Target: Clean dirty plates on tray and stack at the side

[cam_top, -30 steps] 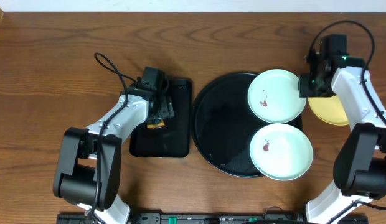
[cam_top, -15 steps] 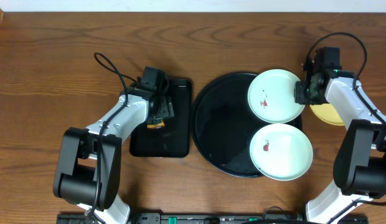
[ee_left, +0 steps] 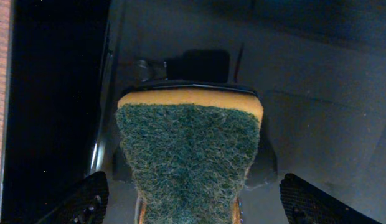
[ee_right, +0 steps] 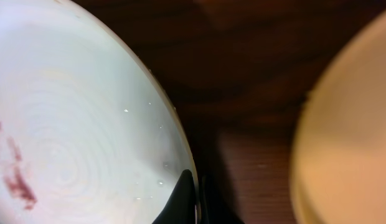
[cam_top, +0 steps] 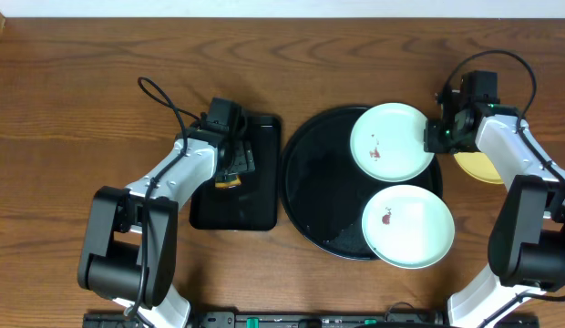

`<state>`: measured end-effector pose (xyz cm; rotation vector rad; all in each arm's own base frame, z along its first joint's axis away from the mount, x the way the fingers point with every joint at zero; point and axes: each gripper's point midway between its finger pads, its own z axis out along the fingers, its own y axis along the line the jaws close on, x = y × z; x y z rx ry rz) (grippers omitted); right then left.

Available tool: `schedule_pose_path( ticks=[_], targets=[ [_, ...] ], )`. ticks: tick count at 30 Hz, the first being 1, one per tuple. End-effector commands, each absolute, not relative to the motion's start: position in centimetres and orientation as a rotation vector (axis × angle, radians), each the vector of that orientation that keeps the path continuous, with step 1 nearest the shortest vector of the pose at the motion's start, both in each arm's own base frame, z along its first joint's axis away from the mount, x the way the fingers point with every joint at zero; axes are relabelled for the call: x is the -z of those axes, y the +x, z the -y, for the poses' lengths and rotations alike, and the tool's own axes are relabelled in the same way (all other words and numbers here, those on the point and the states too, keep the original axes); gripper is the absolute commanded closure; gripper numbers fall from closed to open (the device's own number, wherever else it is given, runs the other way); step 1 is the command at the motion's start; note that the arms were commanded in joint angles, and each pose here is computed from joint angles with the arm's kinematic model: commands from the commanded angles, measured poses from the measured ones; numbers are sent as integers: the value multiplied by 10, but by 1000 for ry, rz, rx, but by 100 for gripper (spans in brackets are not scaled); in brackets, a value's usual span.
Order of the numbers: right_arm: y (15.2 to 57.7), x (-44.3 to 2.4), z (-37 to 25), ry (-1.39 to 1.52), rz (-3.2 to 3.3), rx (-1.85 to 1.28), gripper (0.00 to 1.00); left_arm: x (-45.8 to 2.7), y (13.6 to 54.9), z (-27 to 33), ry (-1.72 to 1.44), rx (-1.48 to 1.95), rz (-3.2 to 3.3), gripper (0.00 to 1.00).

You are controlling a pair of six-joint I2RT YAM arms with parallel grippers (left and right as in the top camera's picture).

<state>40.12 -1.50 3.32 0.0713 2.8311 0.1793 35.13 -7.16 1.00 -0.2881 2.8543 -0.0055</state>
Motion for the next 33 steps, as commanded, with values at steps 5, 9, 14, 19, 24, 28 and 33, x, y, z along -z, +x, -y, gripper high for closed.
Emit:
schedule_pose_path(
  ticks=[5, 9, 14, 19, 24, 28, 33],
  targets=[
    [399, -56, -17, 116, -2794, -454, 99, -7, 349, 68, -289, -15, -2865, 11],
    [394, -53, -27, 80, -2822, -439, 99, -7, 349, 68, -289, -15, -2865, 11],
    [390, -49, -40, 18, -2843, -384, 99, -9, 355, 69, -289, -2, -2840, 2],
    [388, -46, -50, -50, -2858, -293, 99, -9, 355, 72, -287, 22, -2841, 2],
    [388, -45, -53, -74, -2863, -234, 99, -9, 357, 77, -280, 61, -2839, 7],
    [388, -45, -54, -55, -2865, -236, 99, -11, 361, 79, -267, 69, -2821, 9],
    [388, -45, -54, -55, -2865, -236, 99, -12, 364, 83, -253, 78, -2807, 21]
  ],
)
